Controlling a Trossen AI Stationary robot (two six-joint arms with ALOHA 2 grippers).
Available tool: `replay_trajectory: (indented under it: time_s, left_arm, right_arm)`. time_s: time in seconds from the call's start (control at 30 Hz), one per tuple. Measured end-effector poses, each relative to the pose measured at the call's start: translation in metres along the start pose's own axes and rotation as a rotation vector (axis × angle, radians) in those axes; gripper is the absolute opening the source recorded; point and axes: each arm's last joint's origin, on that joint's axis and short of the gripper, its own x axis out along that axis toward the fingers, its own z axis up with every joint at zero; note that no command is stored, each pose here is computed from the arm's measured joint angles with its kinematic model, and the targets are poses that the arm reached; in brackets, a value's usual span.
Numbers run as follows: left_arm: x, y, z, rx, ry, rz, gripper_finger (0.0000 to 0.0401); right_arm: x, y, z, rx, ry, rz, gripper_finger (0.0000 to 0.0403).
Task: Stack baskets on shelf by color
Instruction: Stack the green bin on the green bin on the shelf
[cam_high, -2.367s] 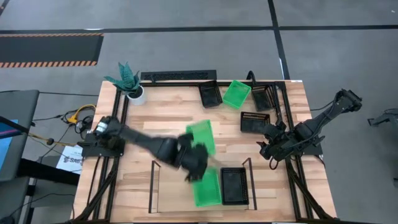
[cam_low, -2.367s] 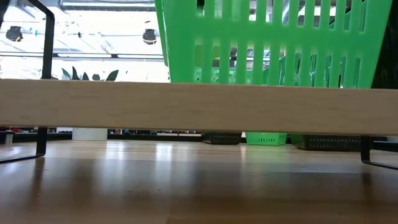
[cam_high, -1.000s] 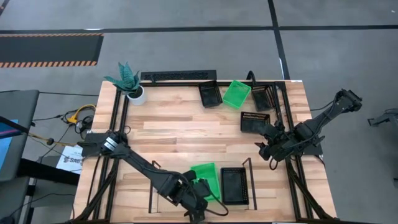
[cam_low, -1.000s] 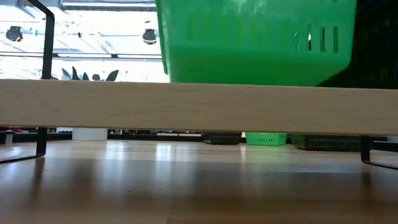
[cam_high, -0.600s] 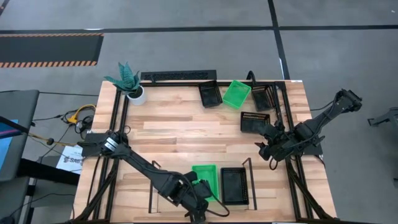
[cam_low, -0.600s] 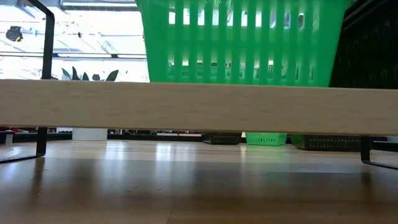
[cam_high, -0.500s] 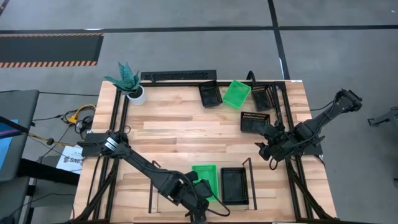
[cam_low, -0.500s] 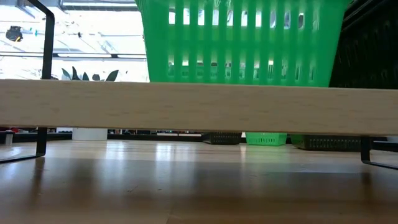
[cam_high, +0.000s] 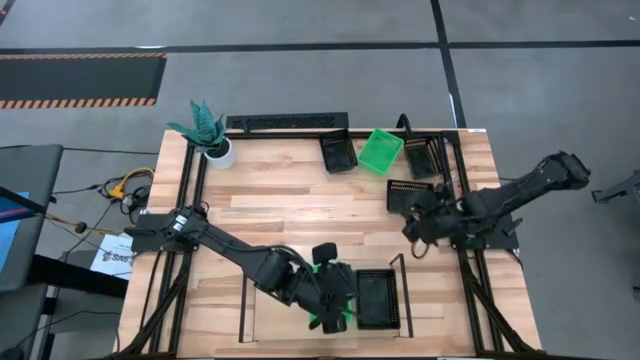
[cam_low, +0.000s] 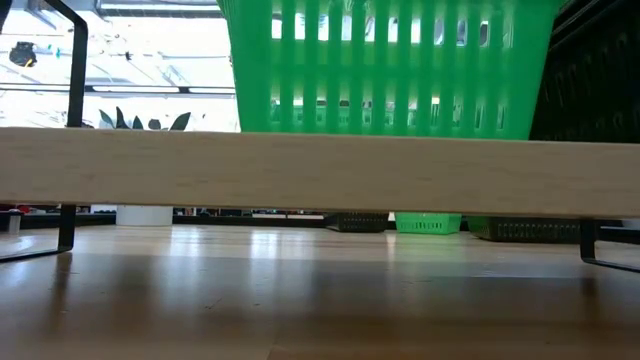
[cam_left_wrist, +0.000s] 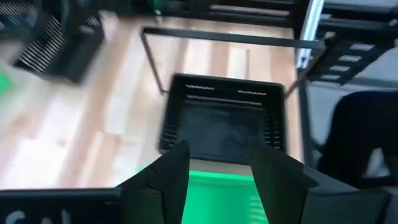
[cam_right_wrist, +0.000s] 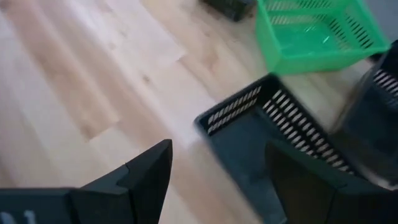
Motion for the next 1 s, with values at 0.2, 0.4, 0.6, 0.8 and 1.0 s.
replay_trajectory:
  time_s: [0.2,0.4,0.6,0.8,1.0]
  left_arm:
    - [-0.004,0.009,0.007,0.078,-0.077,0.165,0.0153]
    - [-0.002,0.019,0.009,0.116,-0.066,0.232,0.0153]
    - [-0.002,0.024,0.002,0.108,-0.004,0.266,0.0153]
    - [-0.004,0.027,-0.004,0.083,0.034,0.326,0.0153]
    - [-0.006,0.025,-0.008,0.068,0.045,0.345,0.0153]
  right_arm:
    - [0.030,-0.001,0.034,-0.016,0.026,0.058,0.0282]
    - [0.033,-0.011,0.091,-0.098,0.015,0.129,0.0282]
    - [0.027,-0.046,0.139,-0.202,0.007,-0.010,0.0282]
    - [0.050,-0.115,0.150,-0.168,0.087,-0.218,0.0281]
    - [0.086,-0.189,0.147,0.037,0.130,-0.131,0.0246]
